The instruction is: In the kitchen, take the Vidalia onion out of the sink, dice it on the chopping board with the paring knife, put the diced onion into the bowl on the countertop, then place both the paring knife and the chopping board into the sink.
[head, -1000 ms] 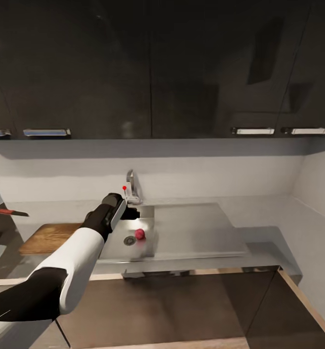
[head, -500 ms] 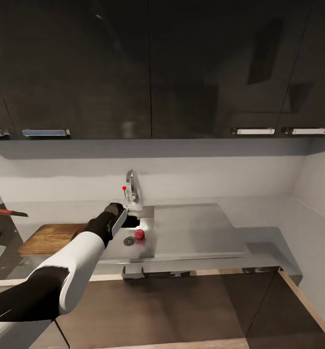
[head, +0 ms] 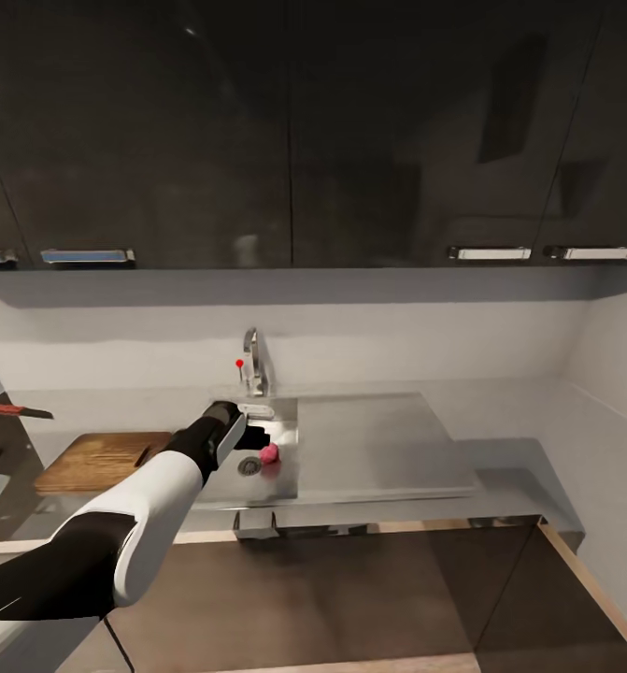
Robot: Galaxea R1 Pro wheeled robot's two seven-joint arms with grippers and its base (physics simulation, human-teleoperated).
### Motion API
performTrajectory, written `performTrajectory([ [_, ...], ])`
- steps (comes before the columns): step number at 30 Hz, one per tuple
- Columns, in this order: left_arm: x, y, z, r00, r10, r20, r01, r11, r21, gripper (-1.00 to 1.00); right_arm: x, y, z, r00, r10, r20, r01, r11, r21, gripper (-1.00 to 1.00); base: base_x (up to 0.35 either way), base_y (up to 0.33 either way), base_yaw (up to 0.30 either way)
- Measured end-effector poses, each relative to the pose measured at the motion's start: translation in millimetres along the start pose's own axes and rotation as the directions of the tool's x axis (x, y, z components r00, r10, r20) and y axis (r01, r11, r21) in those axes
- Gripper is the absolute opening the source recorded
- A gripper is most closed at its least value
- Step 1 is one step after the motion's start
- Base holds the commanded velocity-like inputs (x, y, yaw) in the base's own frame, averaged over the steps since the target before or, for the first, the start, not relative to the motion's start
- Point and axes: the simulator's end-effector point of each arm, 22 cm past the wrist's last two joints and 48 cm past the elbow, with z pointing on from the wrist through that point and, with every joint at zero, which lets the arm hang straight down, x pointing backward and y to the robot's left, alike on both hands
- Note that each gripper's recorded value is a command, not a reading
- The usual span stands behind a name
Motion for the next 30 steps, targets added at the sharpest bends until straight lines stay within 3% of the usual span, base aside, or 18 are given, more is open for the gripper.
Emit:
performTrajectory([
  [4, 0, 0, 0.0, 1.000, 0.000, 0.000, 0.000, 1.000, 0.000, 1.00, 3, 1, -0.1, 1.000, -0.002, -0.014, 0.002, 1.000, -0.001, 1.00, 0.222, -0.049, 0.000],
  [10, 4, 0, 3.4, 1.000, 0.001, -0.010, -0.001, 1.000, 0.000, 1.00, 21, 1, -1.0, 0.995, -0.010, -0.095, 0.010, 1.000, -0.004, 1.00, 0.294, -0.080, 0.000],
  [15, 9, 0, 7.9, 1.000, 0.002, -0.021, -0.002, 1.000, 0.000, 1.00, 26, 1, -1.4, 0.994, -0.011, -0.111, 0.011, 1.000, -0.004, 1.00, 0.265, -0.064, 0.000],
  [30, 25, 11, 21.7, 0.998, 0.000, -0.060, -0.001, 1.000, -0.015, 1.00, 34, 2, -1.9, 0.991, -0.014, -0.131, 0.013, 1.000, -0.006, 1.00, 0.025, -0.005, 0.000],
])
